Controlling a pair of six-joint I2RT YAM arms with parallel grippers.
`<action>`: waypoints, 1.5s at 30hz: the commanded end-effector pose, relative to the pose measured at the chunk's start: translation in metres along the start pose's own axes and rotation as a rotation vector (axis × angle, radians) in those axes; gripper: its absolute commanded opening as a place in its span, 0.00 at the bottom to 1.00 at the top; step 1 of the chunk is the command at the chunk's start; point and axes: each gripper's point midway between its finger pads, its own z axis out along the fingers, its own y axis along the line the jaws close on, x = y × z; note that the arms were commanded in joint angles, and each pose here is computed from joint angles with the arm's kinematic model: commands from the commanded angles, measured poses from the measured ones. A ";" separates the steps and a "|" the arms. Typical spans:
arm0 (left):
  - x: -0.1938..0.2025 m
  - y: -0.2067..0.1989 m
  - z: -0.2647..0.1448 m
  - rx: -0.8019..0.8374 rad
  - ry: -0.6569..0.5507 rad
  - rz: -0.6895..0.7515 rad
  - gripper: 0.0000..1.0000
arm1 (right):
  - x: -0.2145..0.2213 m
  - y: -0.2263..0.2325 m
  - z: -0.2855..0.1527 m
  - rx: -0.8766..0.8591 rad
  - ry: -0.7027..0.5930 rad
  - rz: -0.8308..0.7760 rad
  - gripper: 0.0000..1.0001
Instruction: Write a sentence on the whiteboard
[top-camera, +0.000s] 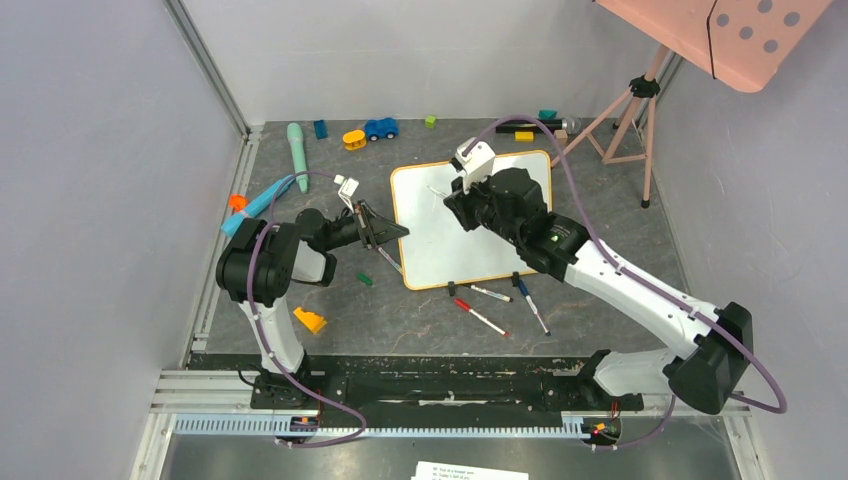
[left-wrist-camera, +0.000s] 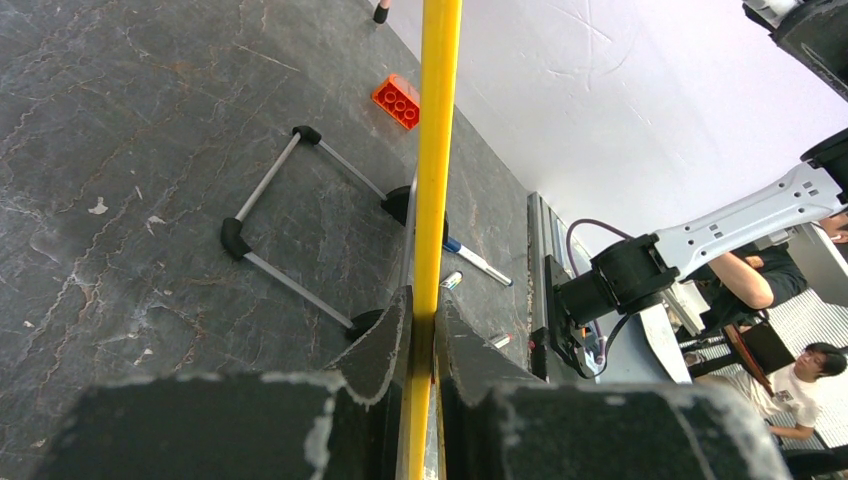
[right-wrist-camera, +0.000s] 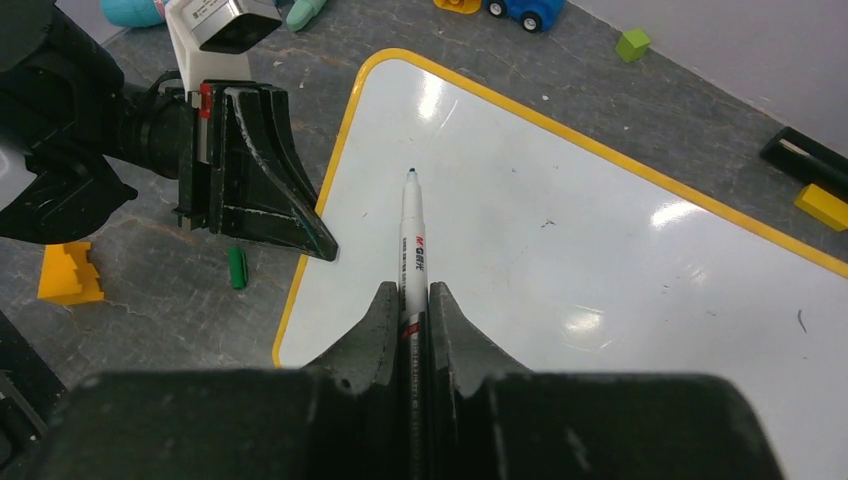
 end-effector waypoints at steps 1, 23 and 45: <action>-0.016 -0.013 0.001 0.052 -0.018 0.105 0.02 | -0.026 0.006 0.001 -0.004 -0.046 0.035 0.00; -0.016 -0.016 0.000 0.055 -0.015 0.115 0.02 | -0.034 0.014 0.044 0.004 0.029 0.004 0.00; -0.015 -0.017 -0.001 0.055 -0.015 0.121 0.02 | -0.028 0.016 0.069 0.010 0.044 -0.001 0.00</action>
